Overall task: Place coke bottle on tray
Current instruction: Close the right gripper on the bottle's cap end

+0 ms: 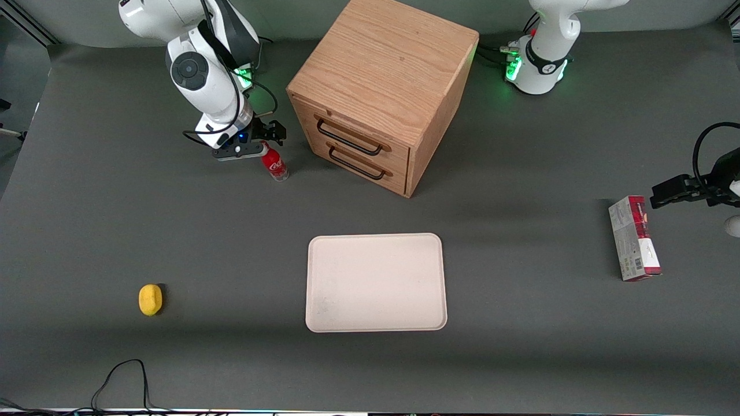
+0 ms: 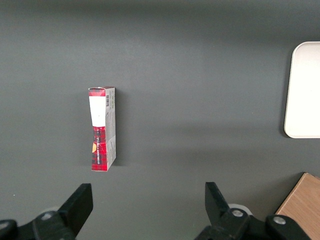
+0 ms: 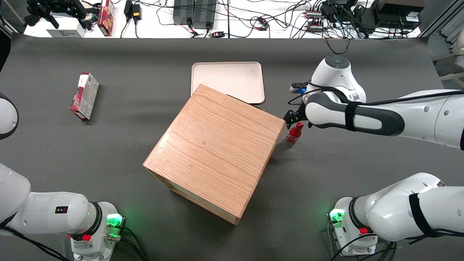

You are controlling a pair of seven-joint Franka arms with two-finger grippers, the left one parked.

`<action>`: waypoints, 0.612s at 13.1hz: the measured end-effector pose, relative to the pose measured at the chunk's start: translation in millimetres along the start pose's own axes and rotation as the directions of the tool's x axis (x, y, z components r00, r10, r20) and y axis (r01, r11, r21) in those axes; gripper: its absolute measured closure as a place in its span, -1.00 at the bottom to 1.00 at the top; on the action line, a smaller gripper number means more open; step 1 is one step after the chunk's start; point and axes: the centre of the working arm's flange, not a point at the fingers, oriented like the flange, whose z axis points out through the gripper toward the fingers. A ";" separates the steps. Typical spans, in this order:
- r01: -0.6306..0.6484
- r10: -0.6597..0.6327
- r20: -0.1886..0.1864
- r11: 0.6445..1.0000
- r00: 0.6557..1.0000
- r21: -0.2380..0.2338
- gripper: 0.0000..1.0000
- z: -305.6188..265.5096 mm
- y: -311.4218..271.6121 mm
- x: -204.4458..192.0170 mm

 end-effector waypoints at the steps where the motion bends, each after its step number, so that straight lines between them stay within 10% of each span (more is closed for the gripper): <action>1: 0.000 0.000 0.000 1.000 1.000 0.000 -1.00 0.0 0.0 0.0; 3: 0.000 0.000 0.000 1.000 1.000 0.000 -0.93 0.0 0.0 0.0; 8: 0.000 0.000 0.000 1.000 1.000 0.000 0.24 0.0 0.1 0.1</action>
